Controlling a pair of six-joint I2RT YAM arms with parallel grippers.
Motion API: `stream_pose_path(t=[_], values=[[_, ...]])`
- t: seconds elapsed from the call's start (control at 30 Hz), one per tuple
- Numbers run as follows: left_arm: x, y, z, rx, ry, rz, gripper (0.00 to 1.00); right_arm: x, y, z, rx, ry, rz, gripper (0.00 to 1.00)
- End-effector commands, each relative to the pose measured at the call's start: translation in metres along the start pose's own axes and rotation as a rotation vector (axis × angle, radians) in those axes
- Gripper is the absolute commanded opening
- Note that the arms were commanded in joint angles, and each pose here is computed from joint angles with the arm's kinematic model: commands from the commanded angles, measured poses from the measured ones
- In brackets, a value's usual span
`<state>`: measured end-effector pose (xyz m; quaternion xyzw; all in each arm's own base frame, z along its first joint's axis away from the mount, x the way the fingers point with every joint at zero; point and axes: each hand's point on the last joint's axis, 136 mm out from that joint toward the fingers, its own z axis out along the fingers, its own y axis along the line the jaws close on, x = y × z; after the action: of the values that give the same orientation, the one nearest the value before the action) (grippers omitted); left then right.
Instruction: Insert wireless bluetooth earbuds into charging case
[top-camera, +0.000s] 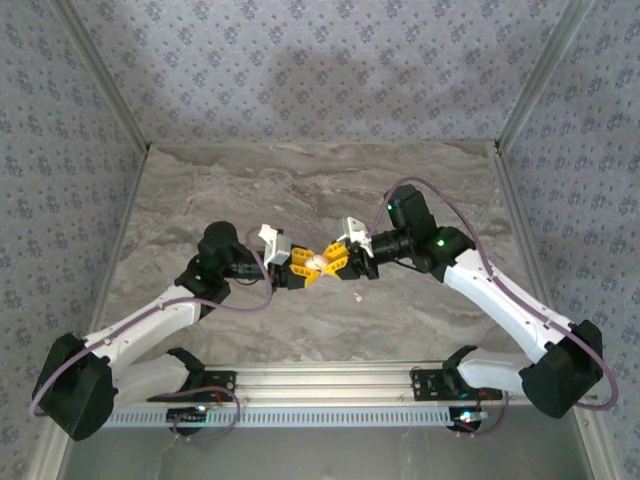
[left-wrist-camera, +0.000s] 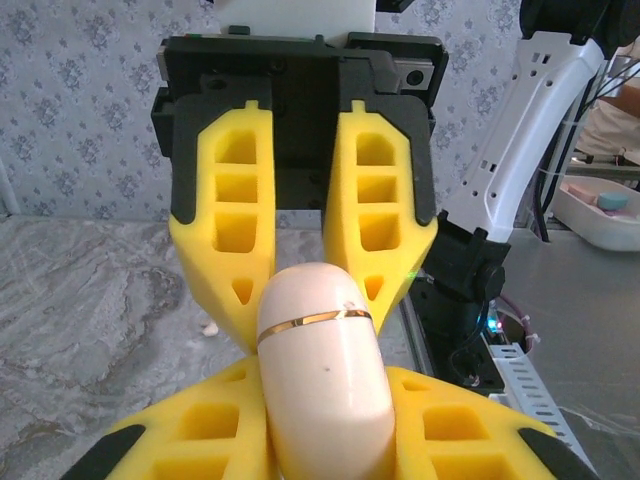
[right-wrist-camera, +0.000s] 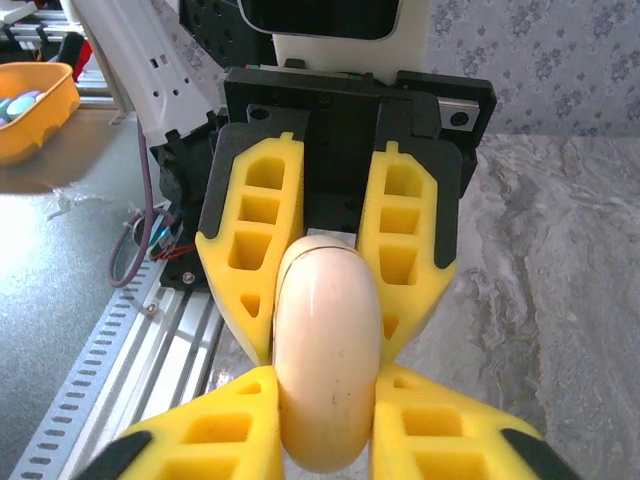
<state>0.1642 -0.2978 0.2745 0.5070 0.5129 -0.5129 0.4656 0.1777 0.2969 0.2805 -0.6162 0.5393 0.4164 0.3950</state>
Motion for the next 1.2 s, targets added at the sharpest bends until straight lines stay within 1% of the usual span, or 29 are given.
stream_pose_path(t=[0.0, 0.13, 0.23, 0.27, 0.3, 0.43, 0.53, 0.57, 0.67, 0.9, 1.17], values=[[-0.022, -0.002, -0.002, -0.018, -0.035, 0.085, 0.28, -0.006, 0.007, -0.001, -0.026, 0.008, -0.027, 0.16], [-0.008, 0.002, -0.007, -0.078, 0.038, 0.112, 0.50, 0.006, -0.001, -0.008, 0.072, 0.095, -0.031, 0.14], [0.004, 0.007, -0.012, -0.131, 0.124, 0.138, 0.58, 0.018, -0.008, -0.015, 0.172, 0.196, -0.036, 0.14], [0.009, 0.009, -0.014, -0.144, 0.154, 0.146, 0.63, 0.023, -0.008, -0.017, 0.196, 0.235, -0.044, 0.14], [0.012, 0.009, -0.015, -0.149, 0.177, 0.154, 0.64, 0.028, -0.007, -0.019, 0.209, 0.276, -0.047, 0.14], [0.025, 0.008, -0.017, -0.139, 0.265, 0.159, 0.65, 0.045, -0.005, -0.023, 0.246, 0.447, -0.087, 0.14], [0.034, 0.006, -0.017, -0.122, 0.320, 0.157, 0.65, 0.055, -0.002, -0.021, 0.244, 0.544, -0.127, 0.14], [0.036, 0.006, -0.016, -0.122, 0.332, 0.153, 0.65, 0.044, -0.003, -0.021, 0.255, 0.537, -0.159, 0.14], [0.037, 0.005, -0.014, -0.110, 0.331, 0.148, 0.65, 0.038, -0.001, -0.013, 0.242, 0.531, -0.200, 0.14], [0.039, 0.003, -0.007, -0.068, 0.318, 0.123, 0.65, 0.024, 0.006, 0.004, 0.198, 0.447, -0.231, 0.14], [0.035, -0.001, -0.003, -0.036, 0.285, 0.108, 0.57, 0.020, 0.007, 0.013, 0.180, 0.402, -0.218, 0.14]])
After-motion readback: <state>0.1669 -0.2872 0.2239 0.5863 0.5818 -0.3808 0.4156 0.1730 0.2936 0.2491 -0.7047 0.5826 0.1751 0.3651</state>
